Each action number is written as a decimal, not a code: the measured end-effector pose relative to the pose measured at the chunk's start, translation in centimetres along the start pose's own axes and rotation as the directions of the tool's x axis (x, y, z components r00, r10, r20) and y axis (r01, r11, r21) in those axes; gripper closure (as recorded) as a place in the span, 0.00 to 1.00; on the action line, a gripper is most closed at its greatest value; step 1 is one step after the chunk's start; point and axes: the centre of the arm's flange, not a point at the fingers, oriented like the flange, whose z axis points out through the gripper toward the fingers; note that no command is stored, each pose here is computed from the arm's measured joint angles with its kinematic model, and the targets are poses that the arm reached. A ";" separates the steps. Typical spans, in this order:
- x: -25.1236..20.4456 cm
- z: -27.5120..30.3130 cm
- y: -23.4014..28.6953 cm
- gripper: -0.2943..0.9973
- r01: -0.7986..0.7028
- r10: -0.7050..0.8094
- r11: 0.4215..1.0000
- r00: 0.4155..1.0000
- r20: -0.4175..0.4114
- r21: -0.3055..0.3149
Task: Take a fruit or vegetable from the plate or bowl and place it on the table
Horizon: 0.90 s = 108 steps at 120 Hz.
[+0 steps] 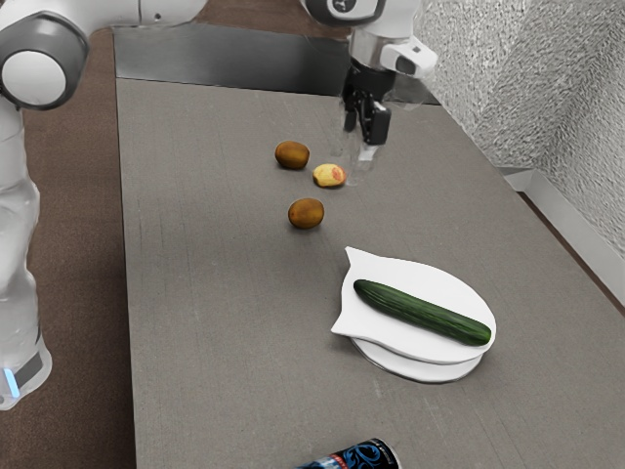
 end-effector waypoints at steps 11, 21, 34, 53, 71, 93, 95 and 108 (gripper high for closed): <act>-0.7 -7.4 -0.1 0.23 -0.003 0.004 1.000 0.993 -0.122 0.006; -1.1 -8.5 -0.1 0.23 -0.006 0.007 1.000 0.992 -0.125 0.009; -2.8 -14.0 -0.3 0.23 -0.004 0.009 1.000 0.978 -0.207 0.022; -3.2 -17.0 -0.2 0.23 -0.011 0.010 1.000 0.969 -0.248 -0.006; 0.4 -12.5 8.2 0.23 -0.163 0.162 0.987 0.969 -0.188 0.012; 2.4 -8.7 14.1 0.23 -0.264 0.268 0.963 0.952 -0.148 0.043; 2.6 -8.5 14.1 0.23 -0.264 0.268 0.963 0.952 -0.147 0.045; 4.3 -5.7 16.2 0.23 -0.293 0.299 0.954 0.947 -0.116 0.065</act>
